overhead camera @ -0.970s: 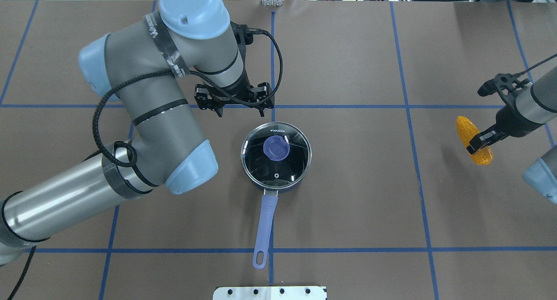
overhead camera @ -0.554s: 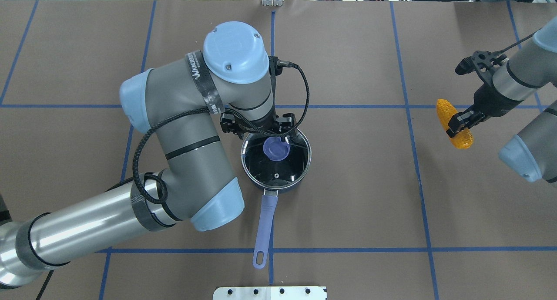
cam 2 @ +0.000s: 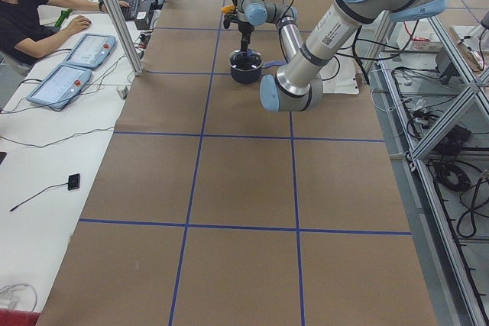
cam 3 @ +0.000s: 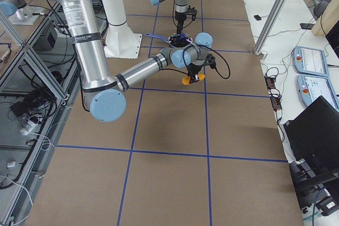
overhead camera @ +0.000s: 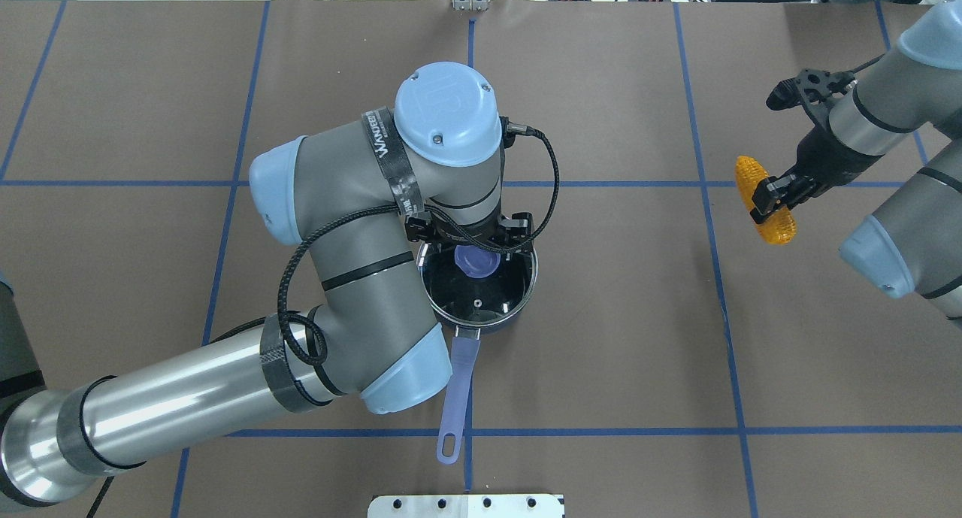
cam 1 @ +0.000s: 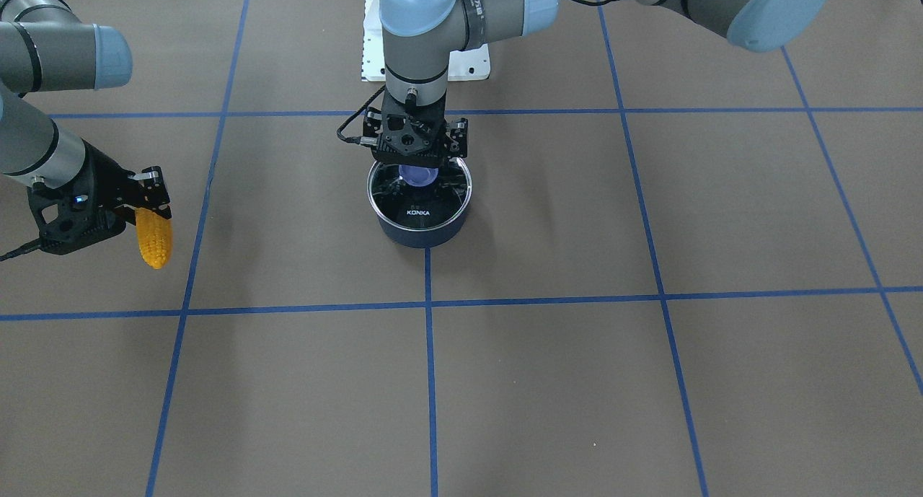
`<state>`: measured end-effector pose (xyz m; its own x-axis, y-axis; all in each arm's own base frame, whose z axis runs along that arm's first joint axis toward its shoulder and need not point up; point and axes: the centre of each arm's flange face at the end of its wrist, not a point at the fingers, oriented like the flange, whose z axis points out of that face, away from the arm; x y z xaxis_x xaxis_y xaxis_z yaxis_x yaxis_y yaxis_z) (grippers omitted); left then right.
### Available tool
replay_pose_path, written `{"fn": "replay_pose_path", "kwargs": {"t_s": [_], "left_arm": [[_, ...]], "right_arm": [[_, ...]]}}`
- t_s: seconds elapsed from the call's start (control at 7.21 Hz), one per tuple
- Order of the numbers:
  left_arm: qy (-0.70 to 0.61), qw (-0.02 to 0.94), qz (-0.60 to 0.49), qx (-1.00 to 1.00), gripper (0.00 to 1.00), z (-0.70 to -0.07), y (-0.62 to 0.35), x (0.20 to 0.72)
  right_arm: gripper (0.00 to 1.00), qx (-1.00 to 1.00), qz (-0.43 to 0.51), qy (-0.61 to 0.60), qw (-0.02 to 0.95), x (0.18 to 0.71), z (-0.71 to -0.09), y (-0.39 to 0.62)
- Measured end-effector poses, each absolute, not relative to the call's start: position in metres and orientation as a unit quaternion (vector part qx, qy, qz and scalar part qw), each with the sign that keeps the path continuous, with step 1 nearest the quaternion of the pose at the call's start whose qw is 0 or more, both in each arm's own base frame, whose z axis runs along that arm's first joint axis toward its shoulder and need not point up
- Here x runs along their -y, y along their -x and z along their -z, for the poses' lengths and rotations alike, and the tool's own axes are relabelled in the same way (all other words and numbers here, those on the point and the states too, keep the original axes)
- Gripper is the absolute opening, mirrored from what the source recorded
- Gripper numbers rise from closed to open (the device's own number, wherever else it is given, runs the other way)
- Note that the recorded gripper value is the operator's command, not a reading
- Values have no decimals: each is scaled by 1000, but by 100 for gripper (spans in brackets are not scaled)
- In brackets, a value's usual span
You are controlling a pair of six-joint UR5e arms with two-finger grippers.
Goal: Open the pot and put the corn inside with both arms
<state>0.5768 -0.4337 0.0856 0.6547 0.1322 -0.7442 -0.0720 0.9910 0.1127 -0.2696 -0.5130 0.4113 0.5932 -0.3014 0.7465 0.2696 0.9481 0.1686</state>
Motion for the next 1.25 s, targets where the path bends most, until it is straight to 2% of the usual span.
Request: {"fn": "replay_pose_path", "kwargs": {"t_s": [0.14,0.28,0.55,0.97,1.25], "left_arm": [[-36,908,-57,-412,98,-91,-583,436],[-36,908,-57,-414,92,-94,-587,437],[-35,907,-58,-417,66,-95,-588,437],[-35,904,-59,-422,54,-90,-582,434],[-36,904,-58,-422,53,-91,-579,434]], "right_arm": [[27,422,159,-18,892,513,-410,271],[27,421,159,-18,893,513,-410,272],[27,420,160,-19,893,512,-410,273],[27,421,163,-18,892,510,-407,278],[27,425,160,-15,891,506,-398,291]]}}
